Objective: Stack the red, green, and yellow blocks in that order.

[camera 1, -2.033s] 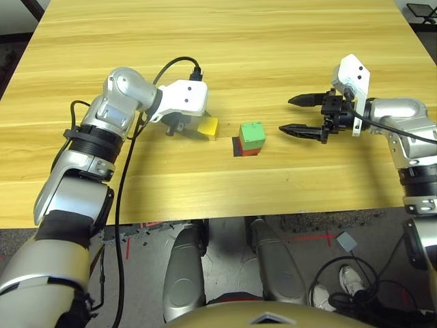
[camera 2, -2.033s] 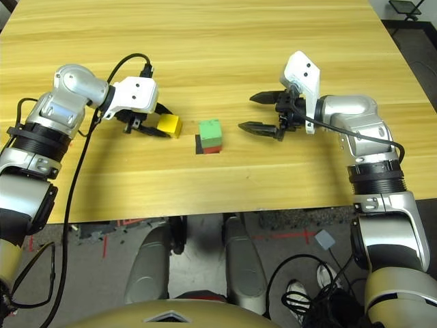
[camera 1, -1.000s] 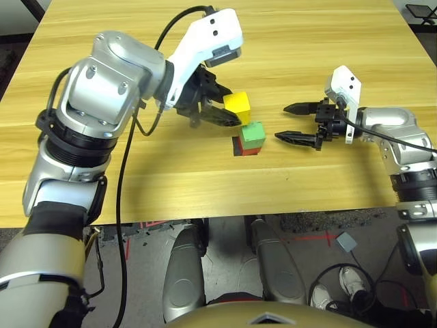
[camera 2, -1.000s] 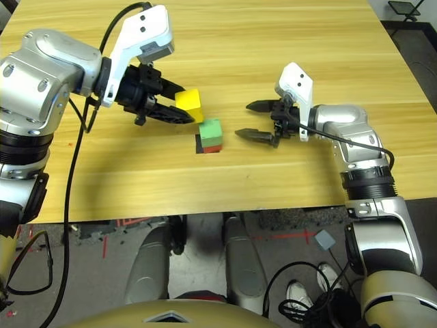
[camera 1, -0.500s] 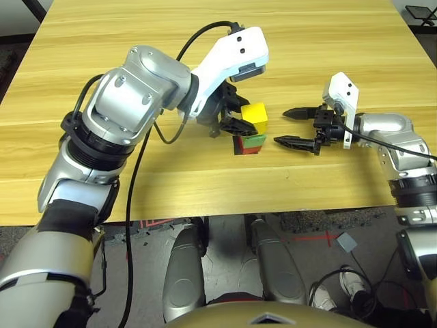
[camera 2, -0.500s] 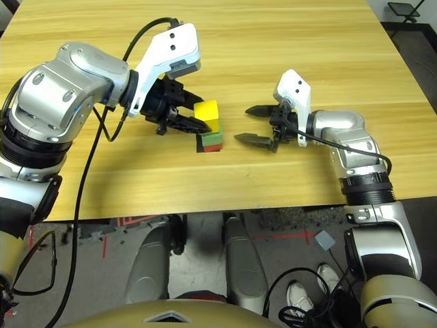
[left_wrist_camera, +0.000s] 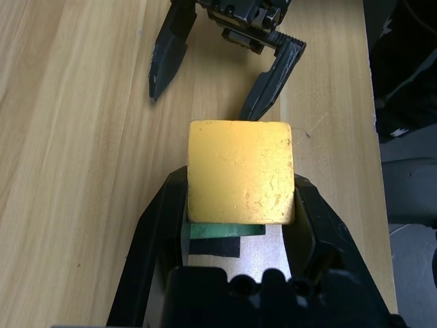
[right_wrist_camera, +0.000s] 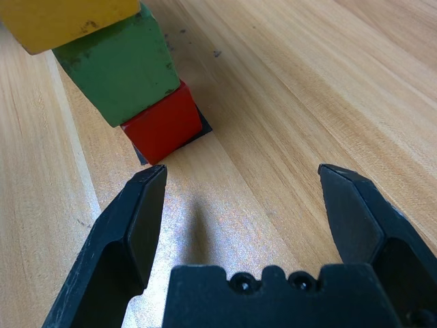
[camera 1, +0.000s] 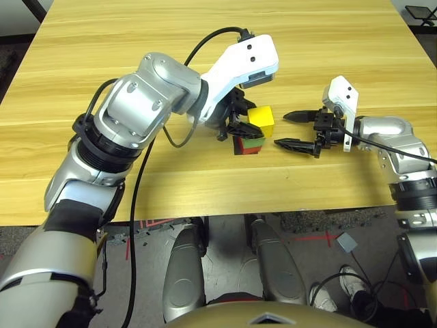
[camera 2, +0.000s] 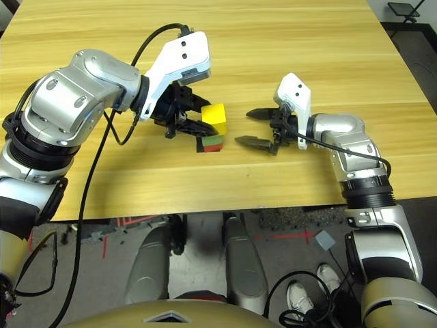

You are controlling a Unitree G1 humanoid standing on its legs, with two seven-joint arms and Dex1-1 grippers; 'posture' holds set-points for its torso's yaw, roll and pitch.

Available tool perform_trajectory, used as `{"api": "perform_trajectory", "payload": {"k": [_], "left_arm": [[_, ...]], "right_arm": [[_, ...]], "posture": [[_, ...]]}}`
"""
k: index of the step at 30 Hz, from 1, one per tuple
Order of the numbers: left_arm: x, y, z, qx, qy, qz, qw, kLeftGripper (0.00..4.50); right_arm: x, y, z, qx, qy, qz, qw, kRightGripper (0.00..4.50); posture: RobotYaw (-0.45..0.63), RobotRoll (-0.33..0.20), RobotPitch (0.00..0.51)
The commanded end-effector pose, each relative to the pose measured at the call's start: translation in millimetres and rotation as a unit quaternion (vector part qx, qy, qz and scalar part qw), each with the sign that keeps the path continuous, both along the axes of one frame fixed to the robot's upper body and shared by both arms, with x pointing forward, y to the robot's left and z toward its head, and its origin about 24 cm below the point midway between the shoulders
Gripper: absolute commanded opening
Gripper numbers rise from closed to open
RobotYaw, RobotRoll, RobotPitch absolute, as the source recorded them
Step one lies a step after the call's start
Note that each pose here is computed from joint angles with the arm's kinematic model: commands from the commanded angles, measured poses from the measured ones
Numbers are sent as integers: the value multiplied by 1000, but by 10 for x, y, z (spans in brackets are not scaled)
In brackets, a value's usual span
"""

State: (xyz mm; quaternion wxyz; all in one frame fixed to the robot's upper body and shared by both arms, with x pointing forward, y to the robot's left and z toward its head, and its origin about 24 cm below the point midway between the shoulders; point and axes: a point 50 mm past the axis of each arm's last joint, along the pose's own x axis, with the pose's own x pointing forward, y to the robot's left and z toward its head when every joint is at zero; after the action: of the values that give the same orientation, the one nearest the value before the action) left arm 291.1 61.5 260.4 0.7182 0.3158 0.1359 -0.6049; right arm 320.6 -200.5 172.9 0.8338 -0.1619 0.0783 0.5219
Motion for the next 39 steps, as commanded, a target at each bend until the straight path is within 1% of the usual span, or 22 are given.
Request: {"api": "perform_trajectory", "payload": {"k": [1, 5, 9, 12, 13, 15, 17, 19, 20, 21, 23, 25, 26, 28, 29, 31, 32, 33, 35, 37, 39], "left_arm": [[-7, 3, -47, 7, -1, -7, 1000, 2004], [-6, 23, -58, 15, 0, -3, 1000, 2004], [-21, 14, -37, 2, 7, -3, 1000, 3405], [-52, 9, 32, -18, 19, -5, 1000, 4482], [-62, 19, 72, -29, 23, -6, 999, 4482], [-78, 67, 195, -70, 35, -10, 997, 4482], [-60, 183, 327, -125, 58, 8, 990, 4482], [-7, 325, 436, -186, 63, 39, 980, 4482], [44, 434, 489, -226, 54, 66, 970, 4482], [77, 508, 518, -253, 48, 86, 962, 4482], [218, 775, 529, -304, -7, 172, 937, 4482], [336, 1094, 462, -335, -82, 257, 903, 4482], [365, 1210, 405, -340, -102, 287, 890, 4482], [405, 1451, 224, -348, -131, 352, 859, 4482], [414, 1560, 121, -359, -143, 384, 839, 4482], [396, 1749, -152, -365, -170, 433, 806, 4482], [377, 1807, -285, -360, -182, 447, 798, 4482], [366, 1828, -364, -356, -191, 453, 795, 4482], [339, 1864, -581, -351, -183, 469, 790, 4482], [326, 1859, -695, -348, -183, 479, 785, 4482], [299, 1871, -820, -356, -193, 493, 770, 4482]], "right_arm": [[-22, -19, 5, 3, 3, 1, 1000, 4500], [-13, -13, 12, 3, 3, 2, 1000, 4500], [-12, -22, 11, 3, 2, 2, 1000, 4500], [-4, -40, 25, 3, 1, 0, 1000, 4500], [-2, -53, 38, 7, 0, 1, 1000, 4500], [4, -98, 86, 23, -5, 7, 1000, 4500], [12, -165, 153, 44, -13, 13, 999, 4500], [27, -262, 212, 65, -15, -3, 998, 4500], [45, -329, 254, 83, -18, -26, 996, 4500], [57, -375, 281, 97, -20, -41, 994, 4500], [130, -558, 342, 142, -39, -129, 981, 4500], [181, -787, 330, 173, -67, -221, 957, 4500], [190, -873, 306, 180, -78, -251, 948, 4500], [199, -1027, 231, 191, -98, -311, 926, 4500], [198, -1099, 192, 198, -111, -337, 914, 4500], [184, -1252, 88, 209, -131, -393, 886, 4500], [169, -1322, 34, 210, -137, -416, 874, 4500], [161, -1369, 1, 210, -139, -430, 867, 4500], [134, -1451, -59, 207, -146, -449, 857, 4500], [114, -1518, -89, 205, -150, -462, 850, 4500], [68, -1610, -157, 199, -145, -485, 839, 4500]], "posture": [[68, 6, 285], [71, 6, 285], [77, 5, 283], [80, 2, 279], [80, 2, 279], [76, -1, 276], [75, -4, 274], [76, -8, 273], [78, -10, 273], [79, -13, 273], [86, -23, 274], [94, -32, 274], [97, -35, 275], [99, -38, 274], [100, -41, 271], [94, -46, 268], [88, -48, 265], [84, -49, 263], [76, -52, 258], [57, -58, 251], [51, -58, 250]]}}
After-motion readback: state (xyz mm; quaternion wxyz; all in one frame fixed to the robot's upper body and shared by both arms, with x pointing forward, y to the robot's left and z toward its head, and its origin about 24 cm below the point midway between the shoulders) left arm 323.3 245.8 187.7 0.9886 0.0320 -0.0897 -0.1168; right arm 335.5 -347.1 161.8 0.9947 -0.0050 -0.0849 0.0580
